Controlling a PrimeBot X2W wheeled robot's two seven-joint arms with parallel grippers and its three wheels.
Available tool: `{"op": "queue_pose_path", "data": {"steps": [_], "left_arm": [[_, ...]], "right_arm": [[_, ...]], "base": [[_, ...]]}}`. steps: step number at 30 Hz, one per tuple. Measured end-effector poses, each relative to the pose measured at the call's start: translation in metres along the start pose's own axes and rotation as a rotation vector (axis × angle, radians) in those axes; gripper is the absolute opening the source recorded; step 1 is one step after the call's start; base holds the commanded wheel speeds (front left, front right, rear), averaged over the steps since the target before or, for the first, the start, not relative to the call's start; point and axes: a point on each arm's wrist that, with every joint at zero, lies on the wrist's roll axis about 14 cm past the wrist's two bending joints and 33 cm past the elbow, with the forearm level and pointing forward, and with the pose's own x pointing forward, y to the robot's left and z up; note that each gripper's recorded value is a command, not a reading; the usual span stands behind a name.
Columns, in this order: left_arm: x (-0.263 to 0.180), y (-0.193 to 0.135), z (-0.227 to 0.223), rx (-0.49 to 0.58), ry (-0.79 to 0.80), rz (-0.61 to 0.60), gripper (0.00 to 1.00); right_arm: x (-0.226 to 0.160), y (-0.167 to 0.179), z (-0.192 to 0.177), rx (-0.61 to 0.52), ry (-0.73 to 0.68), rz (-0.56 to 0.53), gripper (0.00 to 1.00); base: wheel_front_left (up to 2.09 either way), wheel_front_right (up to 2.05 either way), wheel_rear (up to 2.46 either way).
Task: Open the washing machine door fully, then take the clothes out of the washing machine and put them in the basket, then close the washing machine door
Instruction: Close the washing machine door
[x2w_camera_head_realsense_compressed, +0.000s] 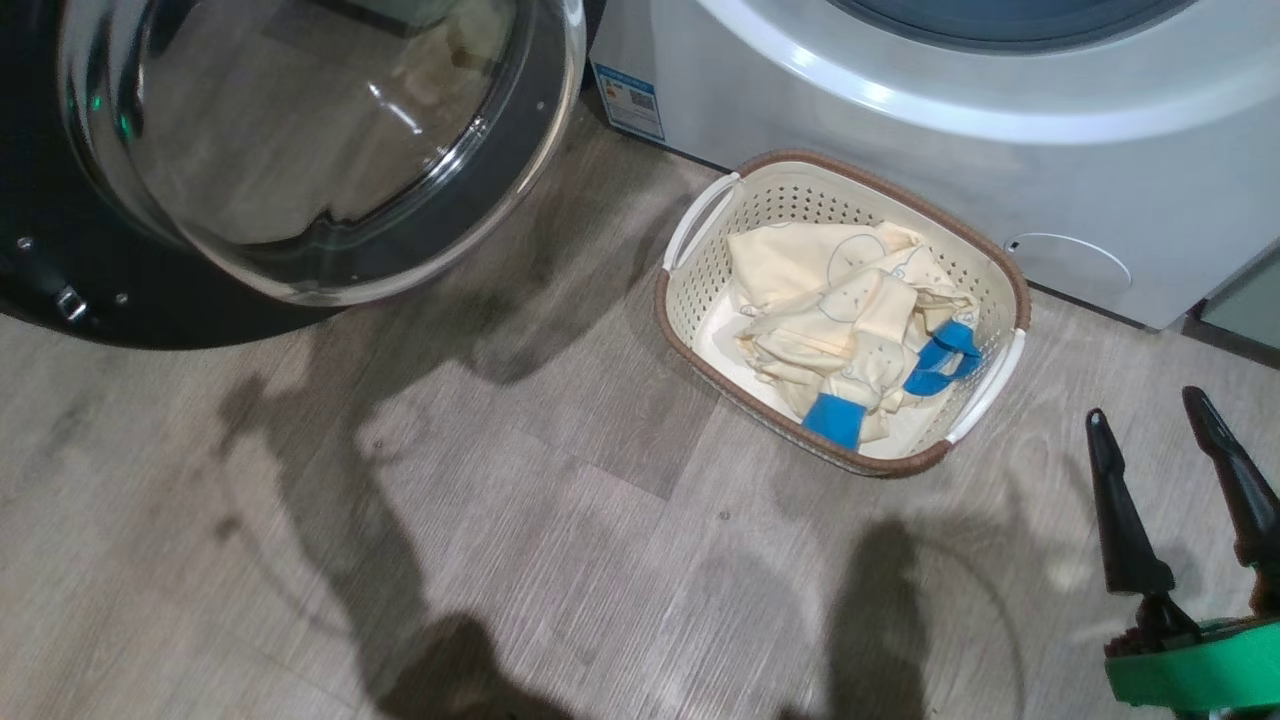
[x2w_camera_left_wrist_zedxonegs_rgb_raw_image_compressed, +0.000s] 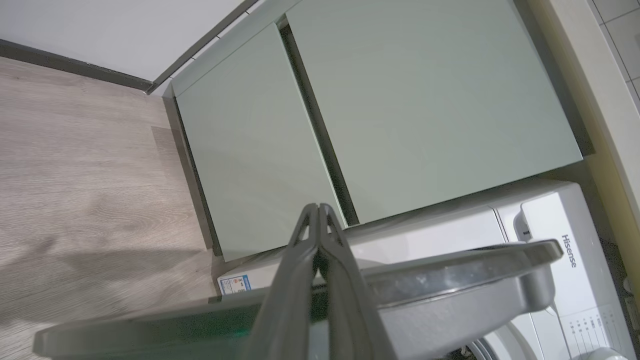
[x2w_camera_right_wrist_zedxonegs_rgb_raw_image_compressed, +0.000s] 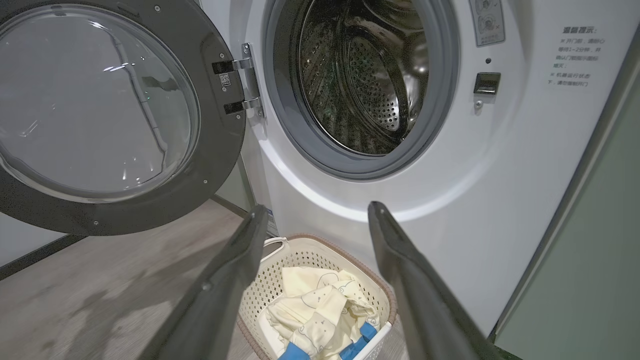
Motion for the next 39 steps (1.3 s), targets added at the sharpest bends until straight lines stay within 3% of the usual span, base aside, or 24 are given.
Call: {"op": "queue_pose_path", "data": {"steps": [24, 39], "left_arm": [[-0.025, -0.002, -0.02, -0.009, 0.199, -0.088, 0.0], [-0.052, -0.02, -0.049, 0.014, 0.367, -0.218, 0.0]], "right_arm": [[0.003, 0.012, 0.01, -0.009, -0.024, 0.034, 1.0], [0.001, 0.018, 0.021, -0.013, -0.047, 0.034, 1.0]], "base": [[0.0, 0.0, 0.0], [0.0, 0.0, 0.0]]}}
